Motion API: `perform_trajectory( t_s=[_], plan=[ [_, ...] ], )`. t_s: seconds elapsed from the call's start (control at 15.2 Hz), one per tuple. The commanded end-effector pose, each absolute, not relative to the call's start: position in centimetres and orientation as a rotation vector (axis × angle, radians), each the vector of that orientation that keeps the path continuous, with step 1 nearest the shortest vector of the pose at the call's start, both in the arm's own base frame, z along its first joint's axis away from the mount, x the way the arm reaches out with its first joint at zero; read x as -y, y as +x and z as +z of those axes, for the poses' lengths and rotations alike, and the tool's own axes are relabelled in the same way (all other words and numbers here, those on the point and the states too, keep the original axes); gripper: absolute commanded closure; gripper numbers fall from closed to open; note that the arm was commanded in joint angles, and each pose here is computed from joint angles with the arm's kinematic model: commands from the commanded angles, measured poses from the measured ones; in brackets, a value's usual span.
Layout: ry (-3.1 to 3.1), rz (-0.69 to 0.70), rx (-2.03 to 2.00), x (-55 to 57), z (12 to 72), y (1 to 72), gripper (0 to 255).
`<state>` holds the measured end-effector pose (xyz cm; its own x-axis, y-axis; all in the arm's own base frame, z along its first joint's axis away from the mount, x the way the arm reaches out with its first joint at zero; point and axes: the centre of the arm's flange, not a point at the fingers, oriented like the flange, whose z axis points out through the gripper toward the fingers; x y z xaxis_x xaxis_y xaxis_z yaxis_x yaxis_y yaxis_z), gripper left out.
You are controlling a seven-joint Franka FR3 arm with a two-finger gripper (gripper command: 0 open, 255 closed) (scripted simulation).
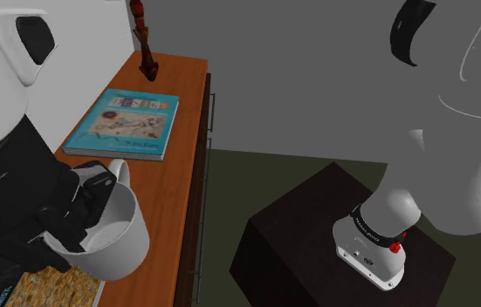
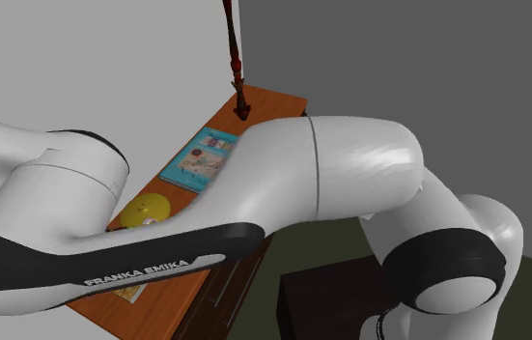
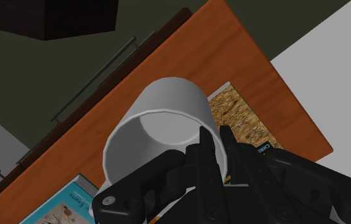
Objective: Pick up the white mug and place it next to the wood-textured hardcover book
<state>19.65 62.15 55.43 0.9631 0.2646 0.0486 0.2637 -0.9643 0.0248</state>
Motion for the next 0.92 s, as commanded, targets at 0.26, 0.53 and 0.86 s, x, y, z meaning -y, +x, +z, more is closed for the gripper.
perform_trajectory(
  t_s=[0.26,0.53,0.86],
  plan=[
    [3.095,0.081,-0.413,-64.1,53.4,17.5,255],
    [3.095,0.081,-0.413,-64.1,51.3,17.5,255],
    [3.095,0.081,-0.413,-64.1,48.6,17.5,255]
  ],
)
